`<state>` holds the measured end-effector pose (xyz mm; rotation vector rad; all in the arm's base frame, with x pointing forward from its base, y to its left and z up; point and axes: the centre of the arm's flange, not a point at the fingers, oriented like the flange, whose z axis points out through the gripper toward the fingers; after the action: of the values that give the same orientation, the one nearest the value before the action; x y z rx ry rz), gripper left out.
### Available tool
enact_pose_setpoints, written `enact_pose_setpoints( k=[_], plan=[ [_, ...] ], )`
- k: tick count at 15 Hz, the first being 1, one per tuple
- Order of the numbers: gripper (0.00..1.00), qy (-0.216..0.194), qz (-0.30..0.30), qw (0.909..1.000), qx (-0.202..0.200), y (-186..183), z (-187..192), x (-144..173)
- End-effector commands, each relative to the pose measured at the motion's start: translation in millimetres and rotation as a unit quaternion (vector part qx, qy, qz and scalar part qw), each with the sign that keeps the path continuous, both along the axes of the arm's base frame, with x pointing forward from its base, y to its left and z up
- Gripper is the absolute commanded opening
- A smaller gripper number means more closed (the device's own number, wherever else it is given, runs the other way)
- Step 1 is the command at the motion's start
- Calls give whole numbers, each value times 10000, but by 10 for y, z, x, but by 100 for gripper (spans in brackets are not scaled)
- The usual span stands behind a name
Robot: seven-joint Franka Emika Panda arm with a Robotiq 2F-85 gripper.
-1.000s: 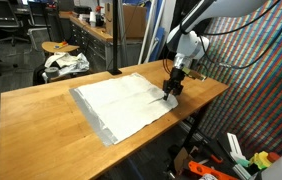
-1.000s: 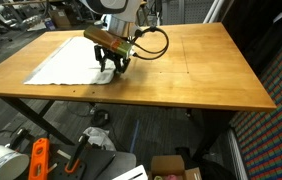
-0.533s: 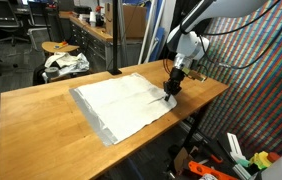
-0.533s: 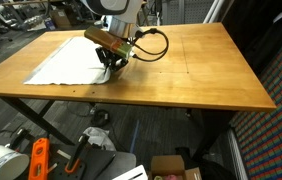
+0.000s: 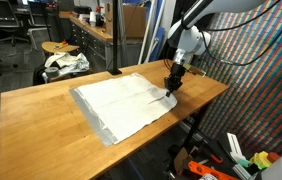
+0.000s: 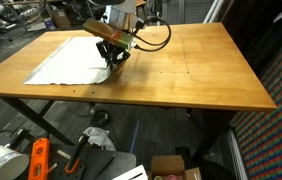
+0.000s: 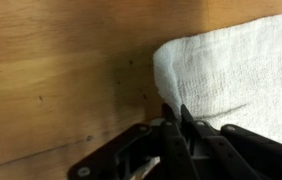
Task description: Fold the towel in half
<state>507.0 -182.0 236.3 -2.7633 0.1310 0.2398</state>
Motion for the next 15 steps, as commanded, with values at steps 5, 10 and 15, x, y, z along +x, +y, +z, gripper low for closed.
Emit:
enact_pose_setpoints(
  k=[5,10,15],
  plan=[
    [37,90,596,9965,-581,228,440,-123],
    [69,138,746,9965,-342,304,189,-81],
    [100,74,572,9974,-434,262,-4,-47]
  ],
)
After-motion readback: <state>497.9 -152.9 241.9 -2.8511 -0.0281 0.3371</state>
